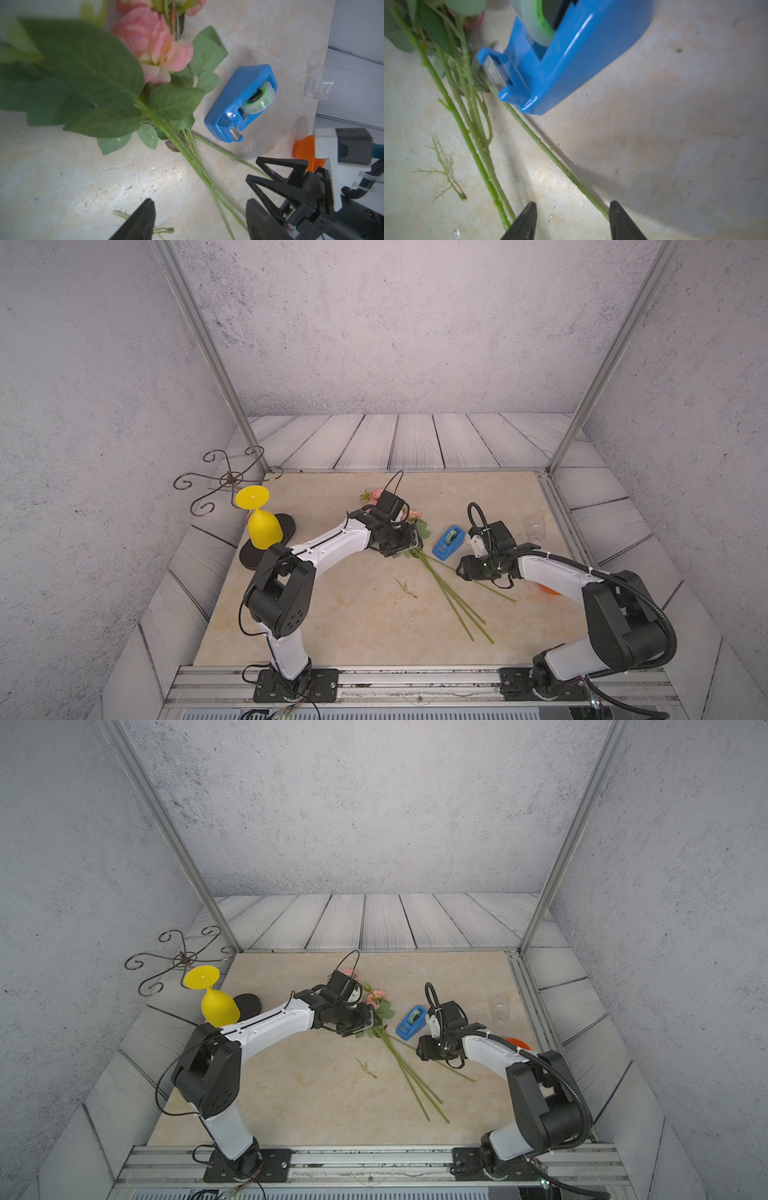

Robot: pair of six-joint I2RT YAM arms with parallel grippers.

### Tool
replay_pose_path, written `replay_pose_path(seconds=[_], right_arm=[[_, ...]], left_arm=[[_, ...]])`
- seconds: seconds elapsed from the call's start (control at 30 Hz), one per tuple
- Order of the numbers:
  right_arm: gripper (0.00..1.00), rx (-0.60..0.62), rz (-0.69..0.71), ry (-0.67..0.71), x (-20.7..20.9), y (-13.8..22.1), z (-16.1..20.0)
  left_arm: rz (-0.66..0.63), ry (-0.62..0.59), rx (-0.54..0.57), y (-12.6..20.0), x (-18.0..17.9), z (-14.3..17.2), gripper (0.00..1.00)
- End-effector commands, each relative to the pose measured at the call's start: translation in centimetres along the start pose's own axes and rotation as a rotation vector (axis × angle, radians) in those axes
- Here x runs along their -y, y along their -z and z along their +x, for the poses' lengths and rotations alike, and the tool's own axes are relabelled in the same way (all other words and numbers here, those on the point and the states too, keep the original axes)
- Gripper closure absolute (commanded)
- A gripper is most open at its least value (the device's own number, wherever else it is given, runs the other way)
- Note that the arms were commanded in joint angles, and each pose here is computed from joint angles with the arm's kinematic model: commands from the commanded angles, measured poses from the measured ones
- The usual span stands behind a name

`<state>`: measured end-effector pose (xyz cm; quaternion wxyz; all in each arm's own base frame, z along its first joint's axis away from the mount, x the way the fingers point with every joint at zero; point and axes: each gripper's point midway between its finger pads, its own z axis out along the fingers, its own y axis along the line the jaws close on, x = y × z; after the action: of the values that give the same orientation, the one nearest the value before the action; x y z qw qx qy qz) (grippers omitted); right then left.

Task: Wrap bouquets with tape
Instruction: Gather the flowers at the center of the board.

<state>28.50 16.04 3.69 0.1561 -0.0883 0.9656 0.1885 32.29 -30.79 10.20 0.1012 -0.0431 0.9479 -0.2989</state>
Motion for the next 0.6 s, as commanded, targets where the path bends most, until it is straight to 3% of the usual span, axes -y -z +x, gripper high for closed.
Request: replay_pose_path(seconds=[0.0,0.2,0.33,0.57], right_arm=[[0.42,-0.038,-0.023,0.045,-0.8,-0.9,-0.2],[0.44,-0.083,-0.047,0.025,-1.5,-1.6,1.2],[0.48,-0.103,-0.041,0.056,-2.7,-2.0,3.0],[0.5,-0.114,-0.111,-0.01,-4.4,-2.4,3.0]], left_arm=[[0.011,0.168,-0.027,-2.0,-0.6,1.4,0.22],[-0.064,0.174,-0.055,-3.9,-0.7,3.1,0.16],[-0.18,0.219,-0.06,-5.1,-2.7,3.3,0.21],[-0.24,0.345,-0.053,-7.8,-5.2,3.8,0.28]])
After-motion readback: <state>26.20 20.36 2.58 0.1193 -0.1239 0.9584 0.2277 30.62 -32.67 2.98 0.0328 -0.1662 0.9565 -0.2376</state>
